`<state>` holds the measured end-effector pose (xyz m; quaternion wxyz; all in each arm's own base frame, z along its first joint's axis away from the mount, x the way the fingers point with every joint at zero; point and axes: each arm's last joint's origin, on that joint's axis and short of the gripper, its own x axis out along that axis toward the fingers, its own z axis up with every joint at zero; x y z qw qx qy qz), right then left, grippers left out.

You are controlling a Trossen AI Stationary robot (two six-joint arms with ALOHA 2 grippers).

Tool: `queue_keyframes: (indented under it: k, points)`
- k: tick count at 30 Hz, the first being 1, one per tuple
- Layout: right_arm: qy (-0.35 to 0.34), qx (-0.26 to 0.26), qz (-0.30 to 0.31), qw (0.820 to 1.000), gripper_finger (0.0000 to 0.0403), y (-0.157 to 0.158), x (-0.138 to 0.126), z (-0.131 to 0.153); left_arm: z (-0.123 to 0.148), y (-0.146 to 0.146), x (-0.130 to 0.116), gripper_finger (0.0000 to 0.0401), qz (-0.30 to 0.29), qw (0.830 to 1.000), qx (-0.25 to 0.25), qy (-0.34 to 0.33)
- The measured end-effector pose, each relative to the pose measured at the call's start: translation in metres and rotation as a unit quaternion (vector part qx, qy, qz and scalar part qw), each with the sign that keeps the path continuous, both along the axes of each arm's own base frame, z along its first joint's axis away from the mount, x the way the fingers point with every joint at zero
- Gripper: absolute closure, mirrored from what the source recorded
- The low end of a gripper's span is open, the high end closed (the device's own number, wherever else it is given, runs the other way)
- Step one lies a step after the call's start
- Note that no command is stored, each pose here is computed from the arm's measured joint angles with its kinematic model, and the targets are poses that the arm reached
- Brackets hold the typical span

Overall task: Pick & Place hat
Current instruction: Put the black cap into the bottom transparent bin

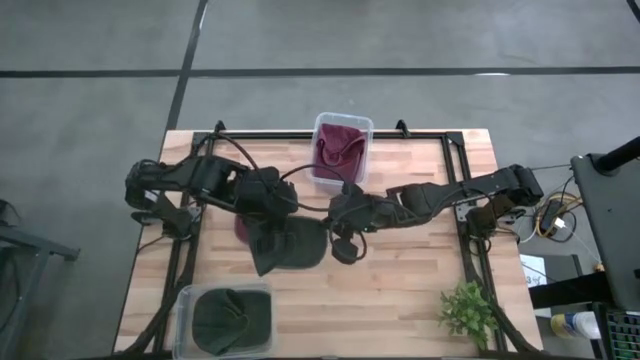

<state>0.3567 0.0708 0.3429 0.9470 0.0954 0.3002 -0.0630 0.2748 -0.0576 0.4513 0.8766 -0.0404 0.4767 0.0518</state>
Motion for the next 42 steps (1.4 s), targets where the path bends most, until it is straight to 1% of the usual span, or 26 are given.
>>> queue_keyframes:
  k: [4, 8, 12, 22, 25, 27, 30, 31, 35, 37, 39, 42]
  points:
    - [0.000, -0.003, 0.004, 1.000, 0.0390, 0.000, 0.001, 0.000, 0.007, 0.001, -0.004, 0.0258, 0.001, 1.000, -0.002, -0.011]
    - [-0.016, -0.007, 0.009, 1.000, 0.0390, 0.000, 0.001, 0.006, 0.003, 0.001, -0.002, 0.0258, 0.003, 1.000, 0.002, -0.004]
    - [-0.012, -0.009, 0.010, 1.000, 0.0390, -0.001, 0.000, 0.005, 0.001, 0.002, -0.003, 0.0258, 0.007, 1.000, 0.023, 0.003]
    - [-0.035, -0.012, 0.014, 0.999, 0.0390, 0.000, 0.002, 0.010, -0.003, 0.002, -0.002, 0.0260, 0.007, 1.000, 0.024, 0.012]
    - [-0.036, -0.016, 0.017, 0.999, 0.0390, 0.000, 0.002, 0.010, -0.003, 0.002, -0.002, 0.0283, 0.005, 1.000, 0.021, 0.014]
    - [-0.037, -0.019, 0.018, 0.999, 0.0390, 0.000, 0.002, 0.010, -0.003, 0.003, -0.002, 0.0315, 0.004, 1.000, 0.020, 0.015]
    - [-0.044, -0.020, 0.016, 0.999, 0.0390, 0.000, 0.003, 0.011, -0.003, 0.003, -0.002, 0.0379, 0.002, 1.000, 0.019, 0.015]
    - [-0.046, -0.020, 0.015, 0.999, 0.0390, 0.000, 0.003, 0.011, -0.003, 0.003, -0.002, 0.0388, 0.000, 1.000, 0.018, 0.016]
    - [-0.049, -0.027, 0.024, 0.998, 0.0390, 0.001, 0.003, 0.012, -0.002, 0.003, -0.004, 0.0392, -0.006, 1.000, 0.000, 0.019]
    - [-0.051, -0.031, 0.027, 0.998, 0.0385, 0.002, 0.003, 0.012, -0.001, 0.003, -0.006, 0.0395, 0.002, 1.000, -0.008, 0.024]
    - [-0.053, -0.028, 0.025, 0.998, 0.0372, 0.002, 0.004, 0.011, 0.002, 0.004, -0.010, 0.0395, 0.010, 0.999, -0.027, 0.023]
    - [-0.044, -0.028, 0.027, 0.998, 0.0336, 0.003, 0.003, 0.010, 0.007, 0.005, -0.021, 0.0396, 0.006, 0.997, -0.077, 0.032]
